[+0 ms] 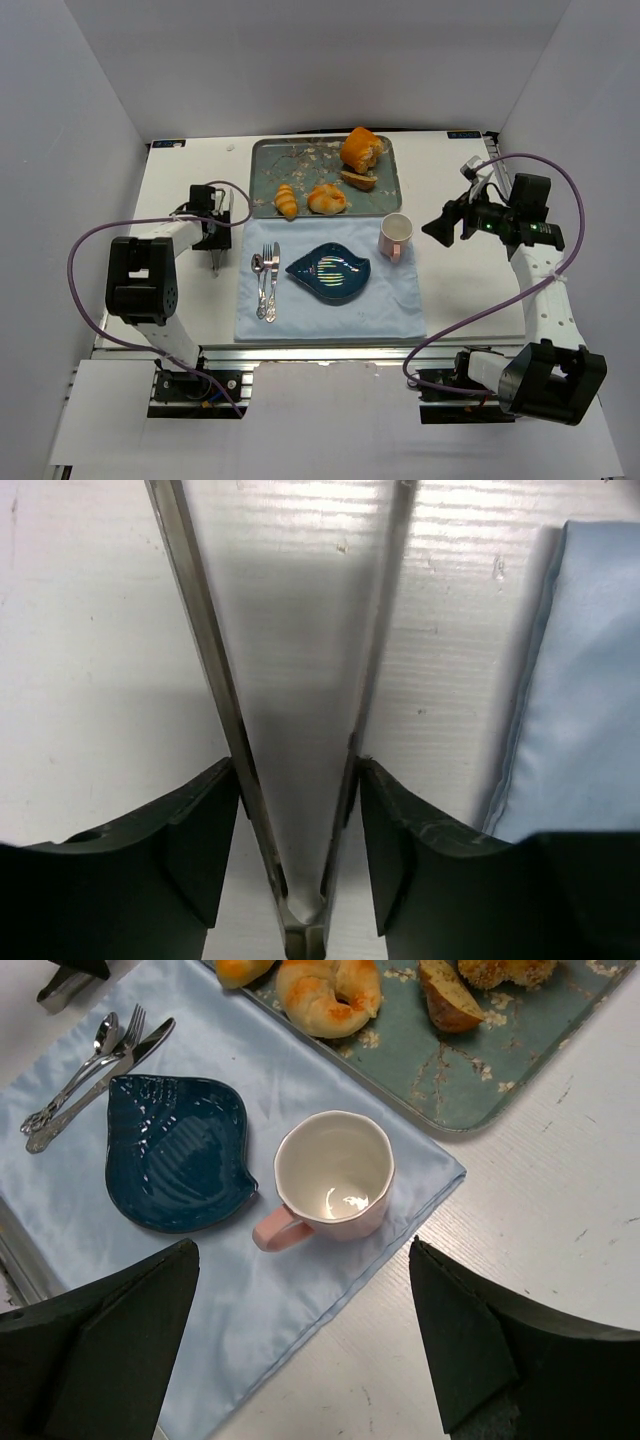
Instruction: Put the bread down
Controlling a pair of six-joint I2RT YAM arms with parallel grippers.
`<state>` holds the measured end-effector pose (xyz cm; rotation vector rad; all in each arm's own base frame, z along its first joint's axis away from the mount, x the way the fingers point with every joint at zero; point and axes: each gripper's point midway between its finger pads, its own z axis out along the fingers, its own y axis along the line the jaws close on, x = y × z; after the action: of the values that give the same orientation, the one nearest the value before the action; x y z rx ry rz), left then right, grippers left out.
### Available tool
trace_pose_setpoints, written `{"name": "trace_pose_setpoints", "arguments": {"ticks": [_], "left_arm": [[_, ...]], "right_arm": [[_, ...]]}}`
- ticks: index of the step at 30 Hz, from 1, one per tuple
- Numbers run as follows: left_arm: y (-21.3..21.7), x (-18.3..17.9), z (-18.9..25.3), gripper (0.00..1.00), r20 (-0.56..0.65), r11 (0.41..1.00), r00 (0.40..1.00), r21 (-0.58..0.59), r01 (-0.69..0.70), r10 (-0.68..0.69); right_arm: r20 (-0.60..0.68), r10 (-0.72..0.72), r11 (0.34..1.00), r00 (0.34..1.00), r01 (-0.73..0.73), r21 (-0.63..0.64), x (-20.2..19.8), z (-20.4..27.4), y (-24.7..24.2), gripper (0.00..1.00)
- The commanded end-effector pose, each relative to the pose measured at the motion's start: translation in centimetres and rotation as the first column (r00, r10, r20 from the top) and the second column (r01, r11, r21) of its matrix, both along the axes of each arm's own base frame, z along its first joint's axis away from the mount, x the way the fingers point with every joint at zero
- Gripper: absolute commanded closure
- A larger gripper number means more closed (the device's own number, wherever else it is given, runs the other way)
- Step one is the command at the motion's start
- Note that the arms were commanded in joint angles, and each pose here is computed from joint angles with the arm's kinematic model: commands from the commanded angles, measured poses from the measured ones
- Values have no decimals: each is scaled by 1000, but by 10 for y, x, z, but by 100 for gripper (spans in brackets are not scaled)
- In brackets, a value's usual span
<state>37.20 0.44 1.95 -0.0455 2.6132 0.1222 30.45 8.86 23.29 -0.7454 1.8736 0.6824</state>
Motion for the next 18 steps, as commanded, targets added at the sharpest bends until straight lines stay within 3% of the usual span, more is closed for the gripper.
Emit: {"name": "trace_pose_setpoints", "arguments": {"ticks": [1,3,4,8,11,18], "left_arm": [[5,-12,-21,40,-40,1000,999,-25,-12,11],[2,-15,-25,52,-42,998,999,-53,-14,12],[1,-16,-27,70,-42,998,999,-64,-17,14],[-8,-15,-18,94,-16,993,1000,-119,-20,18],[-24,-4,14,100,77,977,997,-214,-13,30],[-87,2,110,98,297,926,954,-370,73,44]], "right_arm": [[83,21,999,996,-24,30,7,26,1,11],[72,21,999,997,-24,46,6,24,3,11],[83,30,998,996,-34,54,6,25,5,11],[64,31,997,997,-36,68,4,19,6,12],[75,39,998,996,-43,55,2,15,6,12],[85,44,998,995,-48,47,-6,10,7,12]]}}
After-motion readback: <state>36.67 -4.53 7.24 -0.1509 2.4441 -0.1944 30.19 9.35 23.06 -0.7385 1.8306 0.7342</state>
